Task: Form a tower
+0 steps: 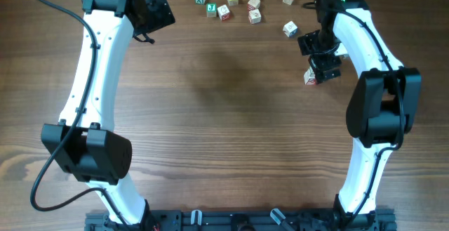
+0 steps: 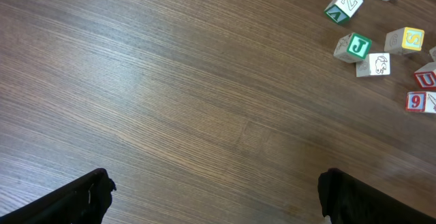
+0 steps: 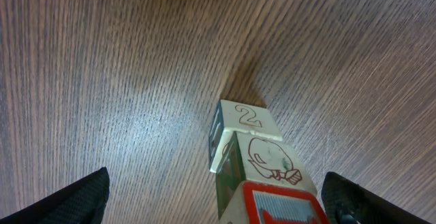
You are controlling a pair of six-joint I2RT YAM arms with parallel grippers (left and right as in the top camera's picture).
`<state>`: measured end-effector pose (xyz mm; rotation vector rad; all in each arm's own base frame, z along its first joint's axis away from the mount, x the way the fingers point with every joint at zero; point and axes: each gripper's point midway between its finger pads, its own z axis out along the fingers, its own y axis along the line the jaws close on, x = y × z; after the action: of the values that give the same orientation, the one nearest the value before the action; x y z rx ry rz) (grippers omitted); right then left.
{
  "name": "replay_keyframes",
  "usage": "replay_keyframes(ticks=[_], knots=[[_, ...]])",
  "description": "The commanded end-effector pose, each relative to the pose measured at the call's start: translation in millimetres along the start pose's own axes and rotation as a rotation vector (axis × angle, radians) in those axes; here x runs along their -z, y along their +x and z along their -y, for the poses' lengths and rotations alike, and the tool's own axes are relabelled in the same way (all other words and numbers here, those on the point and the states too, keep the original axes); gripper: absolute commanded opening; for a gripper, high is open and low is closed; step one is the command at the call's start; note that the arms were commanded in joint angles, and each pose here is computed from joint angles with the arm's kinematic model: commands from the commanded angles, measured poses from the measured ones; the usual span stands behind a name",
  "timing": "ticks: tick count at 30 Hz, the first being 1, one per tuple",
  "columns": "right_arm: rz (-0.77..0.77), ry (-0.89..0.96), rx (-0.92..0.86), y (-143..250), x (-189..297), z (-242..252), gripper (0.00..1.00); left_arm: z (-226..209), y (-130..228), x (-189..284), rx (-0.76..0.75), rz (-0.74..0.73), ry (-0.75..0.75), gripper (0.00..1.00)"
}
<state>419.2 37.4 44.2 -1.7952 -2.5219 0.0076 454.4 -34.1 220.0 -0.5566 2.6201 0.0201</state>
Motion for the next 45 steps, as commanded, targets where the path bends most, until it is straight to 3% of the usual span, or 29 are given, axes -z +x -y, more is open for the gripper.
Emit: replay_keyframes(ticks=[1, 13, 17, 38, 45], knots=[[-0.012, 0.014, 0.023, 7.4, -3.5, 2.6, 1.00, -0.8, -2.2, 10.3, 0.008, 0.018, 0.015, 1.00], [-0.038, 0.033, 0.019, 11.2, -3.3, 8.0, 1.00, -0.7, -2.3, 10.3, 0.008, 0.018, 0.015, 1.00], [-0.032, 0.037, 0.123, 10.0, -3.9, 8.8, 1.00, -0.8, -2.4, 10.4, 0.008, 0.018, 0.015, 1.00], [-0.028, 0.000, 0.012, 8.8, -28.1, 2.8, 1.00, -0.7, -2.3, 10.3, 0.008, 0.018, 0.015, 1.00], [-0.016, -0.003, 0.013, 6.6, -29.4, 2.2, 0.85, -0.8, -2.4, 10.4, 0.008, 0.018, 0.015, 1.00]])
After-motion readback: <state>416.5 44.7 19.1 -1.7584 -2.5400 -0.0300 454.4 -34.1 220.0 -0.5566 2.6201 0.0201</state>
